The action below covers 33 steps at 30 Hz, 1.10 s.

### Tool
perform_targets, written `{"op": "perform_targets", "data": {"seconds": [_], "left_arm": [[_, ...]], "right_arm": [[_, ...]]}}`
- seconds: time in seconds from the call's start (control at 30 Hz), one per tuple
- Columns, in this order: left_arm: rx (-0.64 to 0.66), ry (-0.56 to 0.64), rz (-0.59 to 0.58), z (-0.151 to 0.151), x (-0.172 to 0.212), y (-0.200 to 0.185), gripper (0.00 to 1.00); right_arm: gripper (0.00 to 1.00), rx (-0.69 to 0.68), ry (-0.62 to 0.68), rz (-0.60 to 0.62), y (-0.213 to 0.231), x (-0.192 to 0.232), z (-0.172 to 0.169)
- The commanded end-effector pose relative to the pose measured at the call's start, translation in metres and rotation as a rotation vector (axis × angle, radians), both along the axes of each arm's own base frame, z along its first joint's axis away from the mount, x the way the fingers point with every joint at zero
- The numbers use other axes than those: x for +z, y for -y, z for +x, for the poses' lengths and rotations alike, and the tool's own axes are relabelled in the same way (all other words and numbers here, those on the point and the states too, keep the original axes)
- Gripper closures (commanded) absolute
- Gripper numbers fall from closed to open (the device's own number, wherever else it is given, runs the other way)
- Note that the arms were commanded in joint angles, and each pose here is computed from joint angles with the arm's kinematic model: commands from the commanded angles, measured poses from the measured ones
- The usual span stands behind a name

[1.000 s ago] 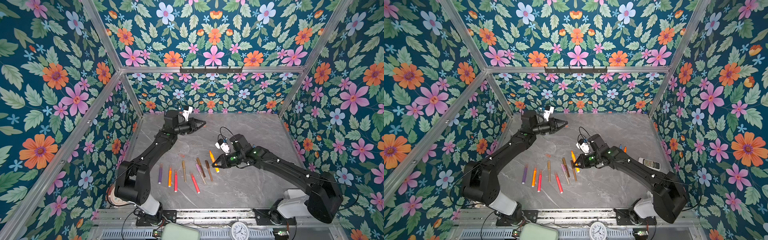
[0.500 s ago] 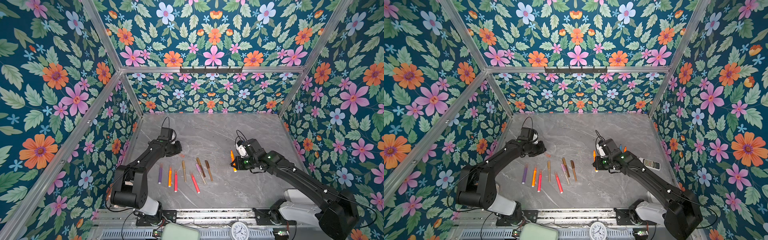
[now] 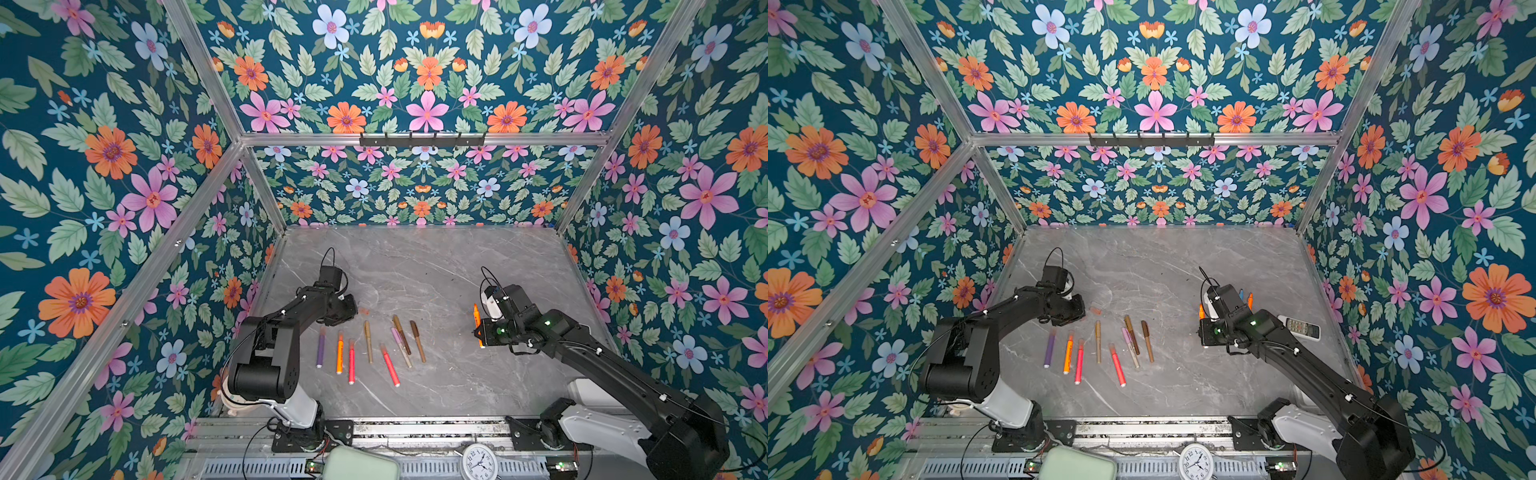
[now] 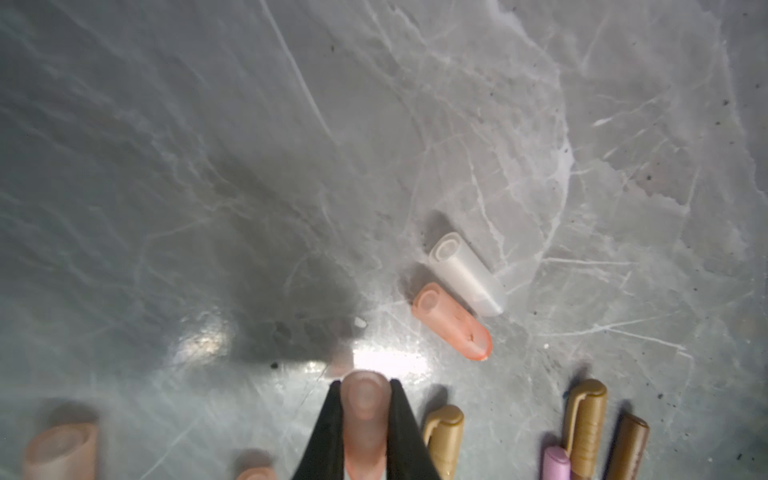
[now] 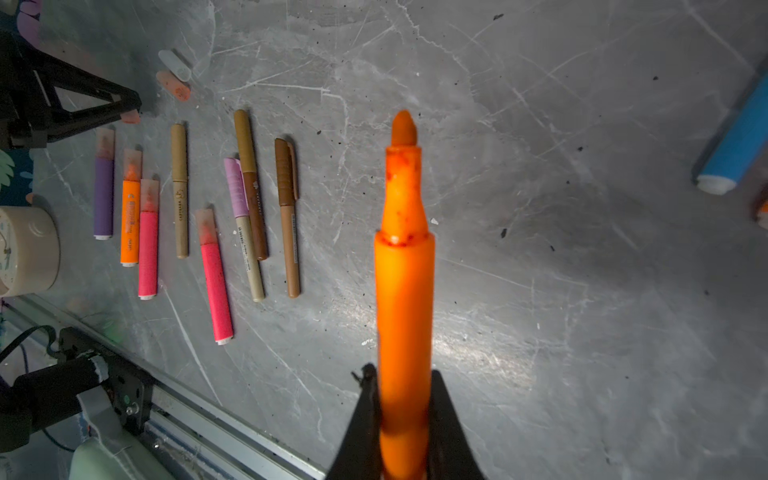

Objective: Open the pen caps
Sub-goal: 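Lower the cap with the left gripper while the right carries the highlighter away, then lay the uncapped orange highlighter beside the blue marker and open the right gripper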

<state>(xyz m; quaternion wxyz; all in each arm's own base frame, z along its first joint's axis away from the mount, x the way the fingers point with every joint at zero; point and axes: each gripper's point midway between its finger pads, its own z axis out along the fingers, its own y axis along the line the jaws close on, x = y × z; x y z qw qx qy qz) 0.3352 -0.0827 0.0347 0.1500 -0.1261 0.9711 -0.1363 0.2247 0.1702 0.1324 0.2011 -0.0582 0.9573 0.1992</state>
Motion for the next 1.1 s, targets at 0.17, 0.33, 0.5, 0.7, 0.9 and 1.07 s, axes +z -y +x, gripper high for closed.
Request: {"op": "perform_targets", "data": {"seconds": [0.17, 0.33, 0.5, 0.7, 0.9, 1.07], "left_arm": [[-0.017, 0.008, -0.038, 0.006, -0.003, 0.007, 0.78], [-0.019, 0.011, -0.044, 0.006, -0.002, 0.008, 0.63], [-0.027, 0.027, -0.067, 0.008, 0.003, 0.012, 0.59], [-0.033, 0.076, -0.1, 0.012, 0.022, 0.017, 0.59], [-0.084, 0.254, -0.201, 0.021, 0.083, 0.033, 0.59], [-0.172, 0.377, -0.238, 0.021, 0.131, 0.043, 0.58]], "right_arm": [[1.0, -0.008, 0.005, -0.031, 0.008, -0.002, -0.002], [1.0, -0.026, 0.006, -0.047, 0.013, -0.004, 0.001], [1.0, -0.066, -0.016, -0.034, 0.024, -0.008, 0.009], [1.0, -0.275, -0.063, 0.03, 0.073, -0.011, 0.036], [1.0, -0.526, -0.113, 0.051, 0.138, -0.026, 0.062], [1.0, -0.522, -0.165, 0.012, 0.146, -0.042, 0.081]]}}
